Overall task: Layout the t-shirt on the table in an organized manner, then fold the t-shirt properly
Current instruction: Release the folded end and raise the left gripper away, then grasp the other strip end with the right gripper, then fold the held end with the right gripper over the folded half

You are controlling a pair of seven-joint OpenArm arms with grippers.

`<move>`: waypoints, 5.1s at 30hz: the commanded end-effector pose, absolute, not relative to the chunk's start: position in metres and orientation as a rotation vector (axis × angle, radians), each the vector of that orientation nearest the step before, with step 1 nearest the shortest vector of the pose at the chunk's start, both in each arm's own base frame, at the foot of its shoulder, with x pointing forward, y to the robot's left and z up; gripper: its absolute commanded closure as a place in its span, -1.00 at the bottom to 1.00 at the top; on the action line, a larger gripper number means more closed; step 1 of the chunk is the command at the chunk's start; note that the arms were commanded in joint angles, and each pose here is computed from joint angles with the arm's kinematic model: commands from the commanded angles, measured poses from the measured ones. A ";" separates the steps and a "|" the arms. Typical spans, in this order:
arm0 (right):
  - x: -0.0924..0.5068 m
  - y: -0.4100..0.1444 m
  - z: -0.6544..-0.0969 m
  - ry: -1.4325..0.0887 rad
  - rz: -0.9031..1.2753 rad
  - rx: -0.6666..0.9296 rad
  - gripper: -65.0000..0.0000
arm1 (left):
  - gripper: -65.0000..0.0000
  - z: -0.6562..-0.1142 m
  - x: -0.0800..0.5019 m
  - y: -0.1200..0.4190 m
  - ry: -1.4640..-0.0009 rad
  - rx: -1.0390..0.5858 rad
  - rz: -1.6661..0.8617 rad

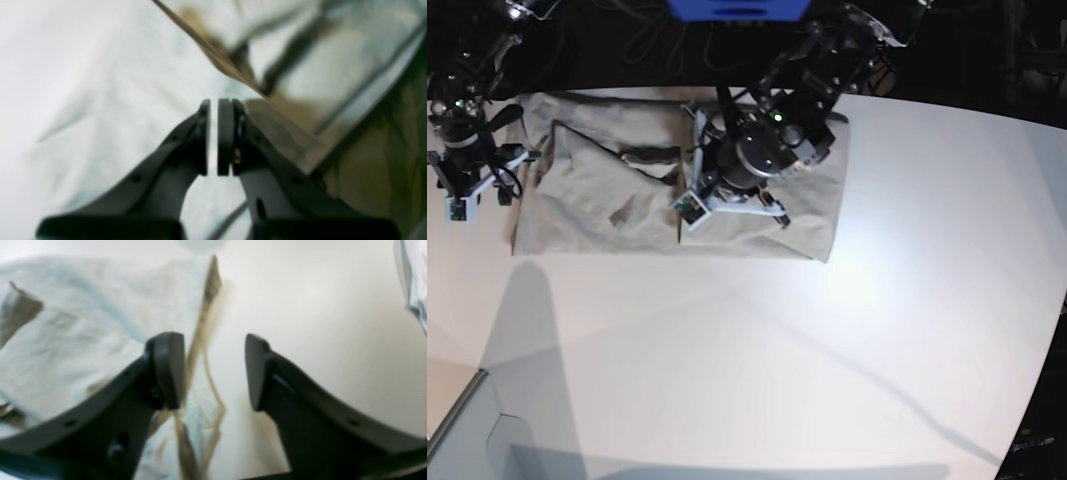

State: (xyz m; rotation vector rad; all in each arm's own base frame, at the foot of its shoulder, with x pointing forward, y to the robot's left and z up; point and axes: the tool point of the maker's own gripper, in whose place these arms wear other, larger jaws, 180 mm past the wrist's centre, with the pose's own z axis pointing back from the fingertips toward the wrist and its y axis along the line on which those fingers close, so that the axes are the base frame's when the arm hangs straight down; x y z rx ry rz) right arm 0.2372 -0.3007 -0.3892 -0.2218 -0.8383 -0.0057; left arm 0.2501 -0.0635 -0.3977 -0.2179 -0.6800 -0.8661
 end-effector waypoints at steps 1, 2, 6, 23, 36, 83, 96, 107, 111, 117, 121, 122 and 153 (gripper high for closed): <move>0.244 -0.302 -0.383 -0.874 0.007 -0.214 -0.07 | 0.89 -0.382 0.263 -0.060 -0.733 -0.211 -0.834; 0.242 -0.301 -0.389 -0.861 0.003 -0.203 -0.13 | 0.89 -0.378 0.269 -0.052 -0.747 -0.198 -0.812; 0.241 -0.301 -0.410 -0.812 0.008 -0.165 -0.34 | 0.89 -0.366 0.285 0.003 -0.786 -0.120 -0.659; 0.260 -0.285 -0.408 -0.830 0.066 -0.131 -0.37 | 0.89 -0.349 0.291 0.151 -0.804 0.125 -0.333; 0.239 -0.254 -0.441 -0.748 0.104 -0.050 -0.37 | 0.89 -0.348 0.292 0.150 -0.813 0.119 -0.323; 0.236 -0.288 -0.455 -0.707 0.011 -0.063 1.00 | 0.89 -0.332 0.245 0.283 -0.766 0.370 -0.026; 0.252 -0.209 -0.355 -0.954 0.201 -0.116 1.00 | 0.89 -0.328 0.209 0.335 -0.714 0.473 0.102; 0.239 -0.118 -0.345 -0.984 0.386 0.052 1.00 | 0.89 -0.365 0.195 0.277 -0.625 0.343 -0.047; 0.241 -0.107 -0.344 -0.991 0.405 0.076 1.00 | 0.97 -0.380 0.200 0.215 -0.655 0.091 -0.103; 0.242 -0.093 -0.340 -1.004 0.435 0.106 1.00 | 1.00 -0.410 0.199 0.171 -0.616 -0.080 0.017; 0.243 -0.078 -0.338 -1.013 0.462 0.139 1.00 | 1.00 -0.428 0.217 0.149 -0.619 -0.162 0.057; 0.243 -0.074 -0.338 -1.016 0.469 0.147 1.00 | 1.00 -0.431 0.223 0.145 -0.616 -0.177 0.063; 0.261 0.017 -0.363 -0.962 0.718 0.279 1.00 | 1.00 -0.466 0.243 0.074 -0.513 -0.331 -0.079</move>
